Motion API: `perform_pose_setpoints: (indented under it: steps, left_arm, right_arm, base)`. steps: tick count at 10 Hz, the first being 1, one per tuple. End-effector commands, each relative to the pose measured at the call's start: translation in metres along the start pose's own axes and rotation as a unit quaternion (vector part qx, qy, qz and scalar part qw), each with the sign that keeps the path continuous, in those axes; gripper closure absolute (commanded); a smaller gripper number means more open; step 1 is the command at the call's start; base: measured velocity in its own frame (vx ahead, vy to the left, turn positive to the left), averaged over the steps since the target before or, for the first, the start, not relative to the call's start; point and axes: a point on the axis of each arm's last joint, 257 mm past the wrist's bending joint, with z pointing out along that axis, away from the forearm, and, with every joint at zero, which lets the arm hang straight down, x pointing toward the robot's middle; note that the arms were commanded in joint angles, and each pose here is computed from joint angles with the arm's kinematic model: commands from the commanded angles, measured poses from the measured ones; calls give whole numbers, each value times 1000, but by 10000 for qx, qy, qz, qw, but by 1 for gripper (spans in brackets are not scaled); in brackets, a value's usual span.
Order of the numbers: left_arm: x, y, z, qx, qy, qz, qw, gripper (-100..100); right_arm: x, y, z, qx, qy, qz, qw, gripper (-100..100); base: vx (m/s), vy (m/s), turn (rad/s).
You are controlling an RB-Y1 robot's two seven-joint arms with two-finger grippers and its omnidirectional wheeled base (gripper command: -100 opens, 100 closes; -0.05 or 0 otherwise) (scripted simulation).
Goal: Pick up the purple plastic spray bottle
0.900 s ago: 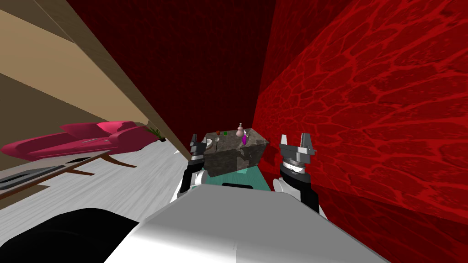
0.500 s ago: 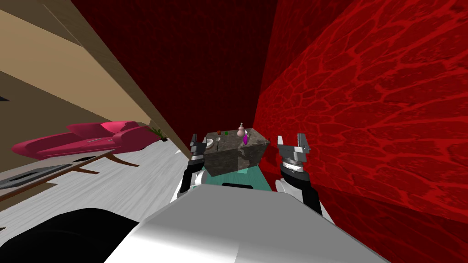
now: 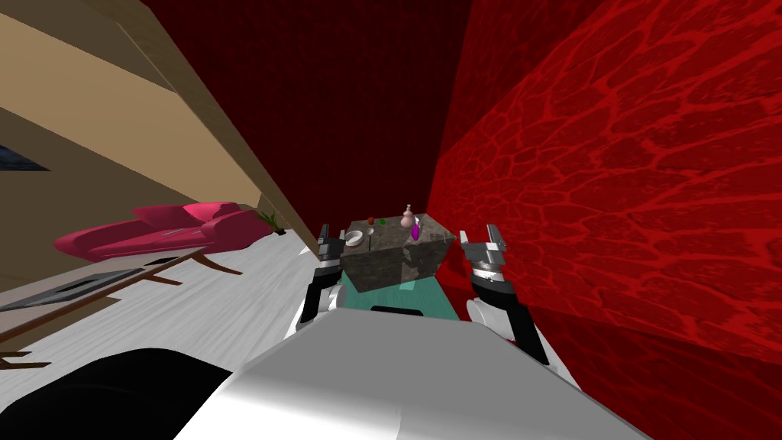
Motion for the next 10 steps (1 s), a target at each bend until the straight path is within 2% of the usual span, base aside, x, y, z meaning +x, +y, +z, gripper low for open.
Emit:
perform_pose_setpoints:
  steps: [1, 2, 4, 5, 7, 8, 9, 10]
  left_arm:
    - [0, 0, 0, 0, 0, 0, 10000, 0]
    - [0, 0, 0, 0, 0, 0, 10000, 0]
    - [0, 0, 0, 0, 0, 0, 10000, 0]
    - [0, 0, 0, 0, 0, 0, 10000, 0]
    - [0, 0, 0, 0, 0, 0, 10000, 0]
    - [0, 0, 0, 0, 0, 0, 10000, 0]
    - [0, 0, 0, 0, 0, 1, 10000, 0]
    - [0, 0, 0, 0, 0, 1, 10000, 0]
  right_arm:
    - [-14, -14, 2, 263, -63, 227, 9994, -100]
    - [-14, -17, 2, 305, -72, 227, 9993, -100]
    - [-35, -38, 3, 673, -202, 517, 9962, -100]
    - [-35, -38, 3, 681, -204, 517, 9961, -100]
    - [-57, -57, 3, 1003, -369, 837, 9907, -100]
    - [-57, -60, 3, 1060, -385, 837, 9901, -100]
    - [-69, -70, 3, 1233, -492, 1010, 9860, -100]
    - [-69, -71, 2, 1246, -496, 1010, 9858, -100]
  base:
    - [-74, 122, 42]
    - [-53, 79, 10]
    - [-33, 86, 40]
    - [-29, 80, 6]
    - [-50, 88, 42]
    - [-47, 73, 14]
    - [-27, 79, 31]
    - [-21, 66, 13]
